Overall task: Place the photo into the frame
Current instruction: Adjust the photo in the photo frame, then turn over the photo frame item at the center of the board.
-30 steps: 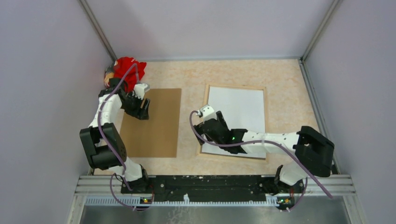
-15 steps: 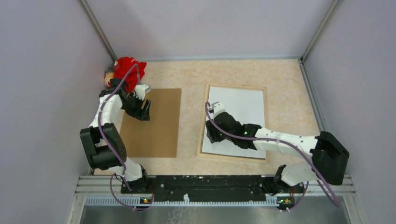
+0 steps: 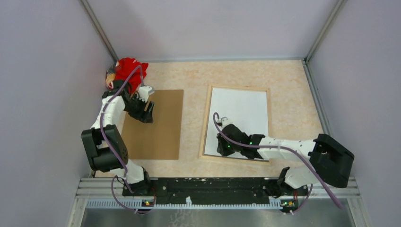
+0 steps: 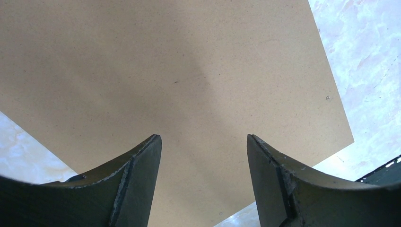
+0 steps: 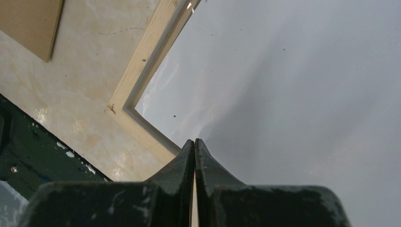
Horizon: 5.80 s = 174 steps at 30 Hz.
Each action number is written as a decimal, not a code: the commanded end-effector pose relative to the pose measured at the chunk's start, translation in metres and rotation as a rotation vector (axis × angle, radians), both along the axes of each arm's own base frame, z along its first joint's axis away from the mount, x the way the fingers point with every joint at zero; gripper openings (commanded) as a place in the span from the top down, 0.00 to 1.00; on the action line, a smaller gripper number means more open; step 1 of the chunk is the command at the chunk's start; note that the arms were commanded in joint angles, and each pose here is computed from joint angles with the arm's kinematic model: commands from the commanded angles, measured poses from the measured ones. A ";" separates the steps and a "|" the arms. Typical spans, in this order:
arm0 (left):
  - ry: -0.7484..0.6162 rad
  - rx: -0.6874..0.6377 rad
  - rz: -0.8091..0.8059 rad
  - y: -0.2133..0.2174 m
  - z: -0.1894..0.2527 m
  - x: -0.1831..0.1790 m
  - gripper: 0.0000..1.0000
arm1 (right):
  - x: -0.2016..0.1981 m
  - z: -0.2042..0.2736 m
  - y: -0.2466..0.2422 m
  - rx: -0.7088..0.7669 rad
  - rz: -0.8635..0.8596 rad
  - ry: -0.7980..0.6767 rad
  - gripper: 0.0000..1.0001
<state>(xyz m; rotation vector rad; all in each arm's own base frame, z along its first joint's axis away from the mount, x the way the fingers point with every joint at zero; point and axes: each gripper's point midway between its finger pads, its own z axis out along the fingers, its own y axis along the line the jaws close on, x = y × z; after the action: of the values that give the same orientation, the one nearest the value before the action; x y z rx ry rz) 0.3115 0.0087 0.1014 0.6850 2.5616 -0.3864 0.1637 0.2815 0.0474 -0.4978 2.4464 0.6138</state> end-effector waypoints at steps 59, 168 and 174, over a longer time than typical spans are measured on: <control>-0.023 0.009 -0.002 0.001 0.008 0.006 0.27 | 0.008 0.020 0.027 0.167 -0.010 0.044 1.00; 0.238 -0.157 0.049 0.018 -0.096 -0.018 0.41 | 0.124 0.166 0.226 1.025 0.043 0.240 0.50; 0.118 -0.103 0.034 0.024 -0.056 0.018 0.32 | 0.130 0.159 0.194 0.820 -0.051 0.170 0.94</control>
<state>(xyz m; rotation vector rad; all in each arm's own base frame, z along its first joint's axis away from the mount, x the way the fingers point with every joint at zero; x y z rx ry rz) 0.3619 0.0787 0.0282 0.6181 2.5567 -0.2892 0.2870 0.4890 0.1680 0.0466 2.1656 1.7309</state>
